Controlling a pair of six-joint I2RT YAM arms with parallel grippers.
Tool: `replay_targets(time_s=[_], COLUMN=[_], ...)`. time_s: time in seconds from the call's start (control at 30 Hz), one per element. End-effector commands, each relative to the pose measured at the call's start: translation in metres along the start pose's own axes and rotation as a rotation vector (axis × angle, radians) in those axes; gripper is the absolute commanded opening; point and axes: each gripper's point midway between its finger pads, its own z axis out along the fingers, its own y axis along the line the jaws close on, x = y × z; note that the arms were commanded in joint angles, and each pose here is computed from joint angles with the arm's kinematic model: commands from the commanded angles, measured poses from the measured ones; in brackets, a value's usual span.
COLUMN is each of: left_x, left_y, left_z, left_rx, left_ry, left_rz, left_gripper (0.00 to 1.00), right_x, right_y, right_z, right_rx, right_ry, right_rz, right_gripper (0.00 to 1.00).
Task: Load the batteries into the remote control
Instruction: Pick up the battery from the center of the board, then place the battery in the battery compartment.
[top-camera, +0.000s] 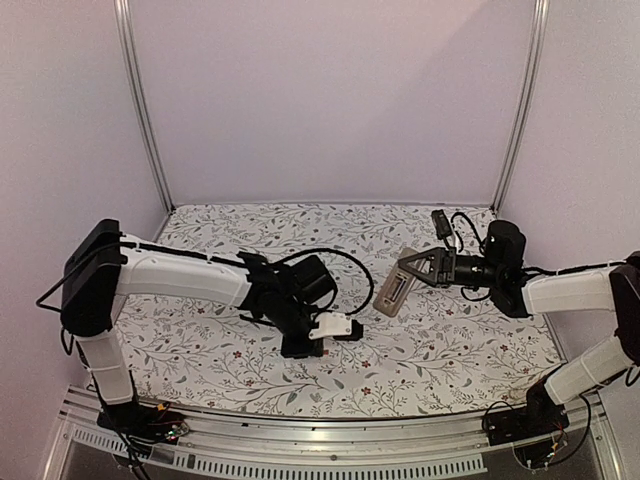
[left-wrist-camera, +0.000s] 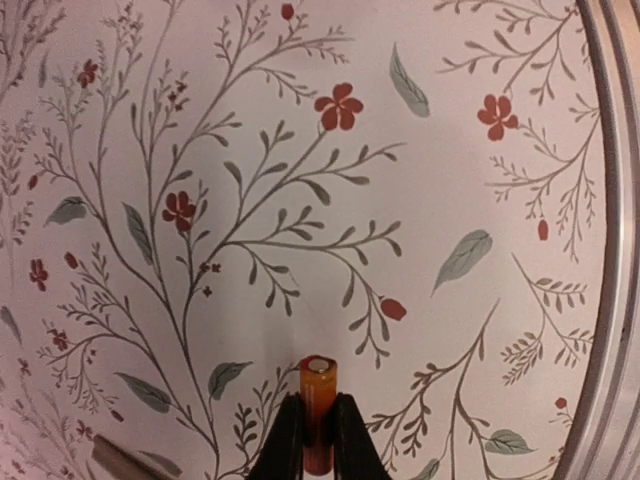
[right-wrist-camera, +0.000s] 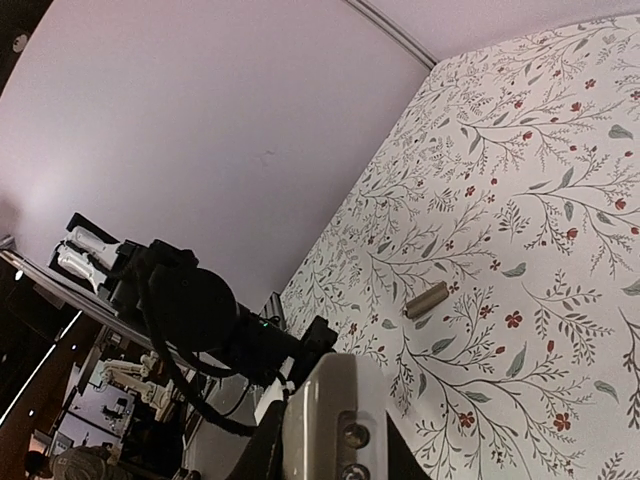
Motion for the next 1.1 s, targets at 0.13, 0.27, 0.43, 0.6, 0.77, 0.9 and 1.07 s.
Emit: replay_targets(time_s=[0.13, 0.27, 0.43, 0.6, 0.77, 0.9, 1.07], left_x=[-0.060, -0.071, -0.075, -0.074, -0.076, -0.075, -0.074], left_y=[0.044, 0.054, 0.053, 0.051, 0.053, 0.056, 0.058], left_z=[-0.096, -0.117, -0.121, -0.115, -0.102, -0.086, -0.078], left_rx=[-0.118, -0.101, -0.040, -0.008, 0.020, 0.019, 0.015], left_ry=[-0.355, -0.384, -0.329, -0.313, -0.278, -0.229, -0.202], left_rz=[-0.402, -0.603, -0.793, -0.889, -0.971, -1.018, -1.044], left_gripper=[0.00, 0.00, 0.00, 0.00, 0.00, 0.00, 0.00], right_x=[0.000, 0.004, 0.017, 0.025, 0.028, 0.034, 0.040], right_y=[-0.027, -0.034, -0.040, -0.046, -0.047, -0.048, -0.048], right_z=[0.007, 0.017, 0.037, 0.052, 0.064, 0.074, 0.084], right_rx=[0.074, 0.091, 0.111, 0.112, 0.091, 0.069, 0.043], right_ry=[-0.011, -0.003, 0.023, 0.020, 0.003, 0.000, 0.003], right_rz=[0.086, 0.128, 0.184, 0.229, 0.271, 0.304, 0.338], right_gripper=[0.00, 0.00, 0.00, 0.00, 0.00, 0.00, 0.00])
